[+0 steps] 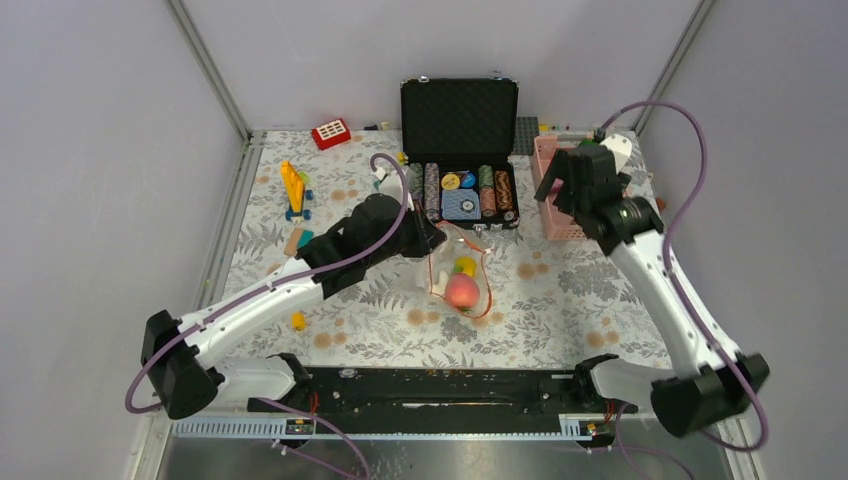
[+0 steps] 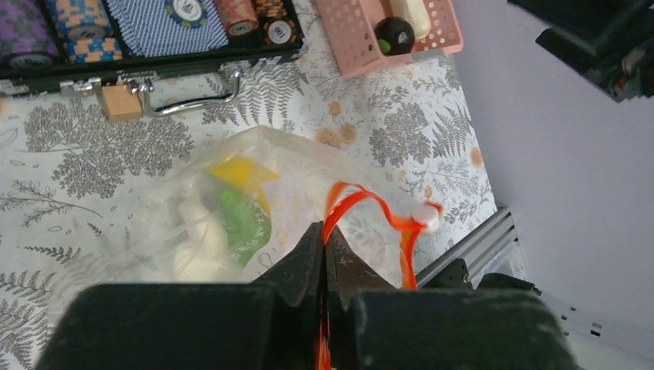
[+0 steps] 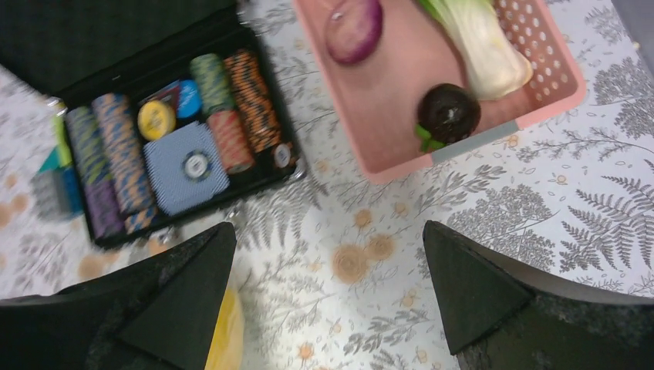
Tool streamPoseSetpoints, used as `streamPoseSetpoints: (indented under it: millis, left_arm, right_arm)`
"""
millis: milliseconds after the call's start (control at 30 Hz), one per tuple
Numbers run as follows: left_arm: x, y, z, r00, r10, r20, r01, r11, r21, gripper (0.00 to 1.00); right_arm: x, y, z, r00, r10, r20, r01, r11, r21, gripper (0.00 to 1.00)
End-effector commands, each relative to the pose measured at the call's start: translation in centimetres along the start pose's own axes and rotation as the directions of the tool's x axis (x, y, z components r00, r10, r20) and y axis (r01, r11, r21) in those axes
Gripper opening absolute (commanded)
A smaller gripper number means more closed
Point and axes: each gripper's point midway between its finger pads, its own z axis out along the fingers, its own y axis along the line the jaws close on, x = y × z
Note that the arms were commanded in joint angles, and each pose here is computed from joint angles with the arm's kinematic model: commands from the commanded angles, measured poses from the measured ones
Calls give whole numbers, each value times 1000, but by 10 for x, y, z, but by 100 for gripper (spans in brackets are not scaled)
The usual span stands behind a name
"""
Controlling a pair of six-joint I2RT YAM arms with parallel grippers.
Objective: Place the food in the zip-top bag and seal the zipper
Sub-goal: Adjust the zipper food storage bag at the center of the board.
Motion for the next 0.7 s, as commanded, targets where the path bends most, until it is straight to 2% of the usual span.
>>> streamPoseSetpoints:
  millis: [0, 100, 267, 433, 667]
  left_arm:
    - [13, 2, 16, 993, -91, -72, 95, 994, 61, 0]
    - [29, 16, 18, 991, -52, -123, 54, 998, 17, 0]
    - [37, 60, 11, 991, -18, -130, -5, 984, -179, 0]
    - [36, 48, 4, 991, 4, -132, -20, 993, -115, 0]
    - [33, 24, -12, 988, 93, -123, -97, 995, -25, 0]
  right_arm:
    - [-16, -6, 54, 996, 60, -68, -54, 995, 81, 100]
    - [-18, -9, 101, 981, 130, -144, -112, 985, 127, 98]
    - [-23, -10, 169, 945, 241, -221, -206, 964, 169, 92]
    - [-29, -20, 214, 936, 301, -182, -252, 935, 251, 90]
    - [0, -32, 254, 908, 387, -161, -316, 885, 341, 90]
